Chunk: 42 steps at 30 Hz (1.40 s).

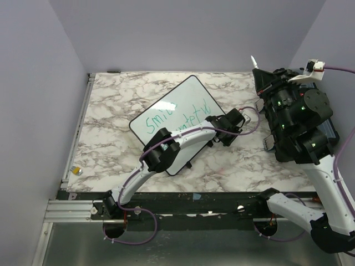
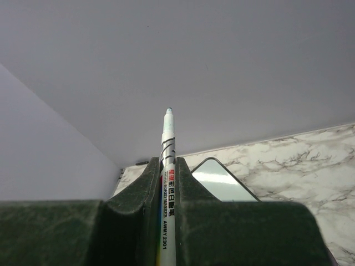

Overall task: Write a sentence on the whiteboard
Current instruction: Pick up the pen cap from the center of the board, then insert the whiteboard marker without the cap into the pen cap.

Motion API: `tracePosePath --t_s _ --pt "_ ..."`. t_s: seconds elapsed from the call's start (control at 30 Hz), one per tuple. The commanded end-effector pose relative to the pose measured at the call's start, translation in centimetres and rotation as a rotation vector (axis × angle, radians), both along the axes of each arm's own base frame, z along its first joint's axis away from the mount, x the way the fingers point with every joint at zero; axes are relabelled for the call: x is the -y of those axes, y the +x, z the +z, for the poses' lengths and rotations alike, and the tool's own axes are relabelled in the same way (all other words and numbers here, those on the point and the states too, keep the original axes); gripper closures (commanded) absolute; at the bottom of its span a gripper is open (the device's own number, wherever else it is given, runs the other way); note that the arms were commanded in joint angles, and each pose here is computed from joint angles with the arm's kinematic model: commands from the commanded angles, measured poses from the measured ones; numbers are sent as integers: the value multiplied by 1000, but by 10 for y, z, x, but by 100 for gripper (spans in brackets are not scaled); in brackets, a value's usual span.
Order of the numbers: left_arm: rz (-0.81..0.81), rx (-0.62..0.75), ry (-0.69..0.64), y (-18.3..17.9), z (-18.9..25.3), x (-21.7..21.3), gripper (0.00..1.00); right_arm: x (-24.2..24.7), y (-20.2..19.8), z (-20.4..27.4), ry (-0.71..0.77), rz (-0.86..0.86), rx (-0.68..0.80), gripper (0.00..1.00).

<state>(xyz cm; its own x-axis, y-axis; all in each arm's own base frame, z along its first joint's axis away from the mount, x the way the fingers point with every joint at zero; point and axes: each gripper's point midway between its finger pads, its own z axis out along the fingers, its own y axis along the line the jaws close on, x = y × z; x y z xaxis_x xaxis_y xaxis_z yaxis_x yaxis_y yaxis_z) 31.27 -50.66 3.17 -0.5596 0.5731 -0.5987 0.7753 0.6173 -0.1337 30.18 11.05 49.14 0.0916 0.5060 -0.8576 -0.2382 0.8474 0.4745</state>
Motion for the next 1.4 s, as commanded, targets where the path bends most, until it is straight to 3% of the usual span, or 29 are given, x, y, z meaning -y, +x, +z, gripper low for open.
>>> tracePosePath --t_s 0.0,0.2,0.43,0.67,0.83,0.93,0.97,1.2,1.37 --pt "14 -28 61 -6 -25 -5 79 0 -5 6 14 15 21 99" --pt "27 -32 46 -9 -20 -8 100 0 -3 3 9 9 15 99" --pt "23 -24 -157 -20 48 5 100 -1 -6 2 10 22 27 99" --pt "-83 -71 -417 -49 132 22 100 -1 -14 9 36 43 72 99" --pt "-94 -29 -522 -57 183 14 100 0 -19 13 50 48 89 99" --pt "-97 10 -584 -59 215 3 93 2 -22 17 57 47 101 99" --pt "-96 20 -601 -60 222 -1 97 2 -22 18 59 46 106 99" --pt "138 51 -712 -34 279 -54 100 -5 -23 18 35 83 124 99" --pt "429 18 -809 -9 306 -105 100 -19 -22 14 2 149 142 99"
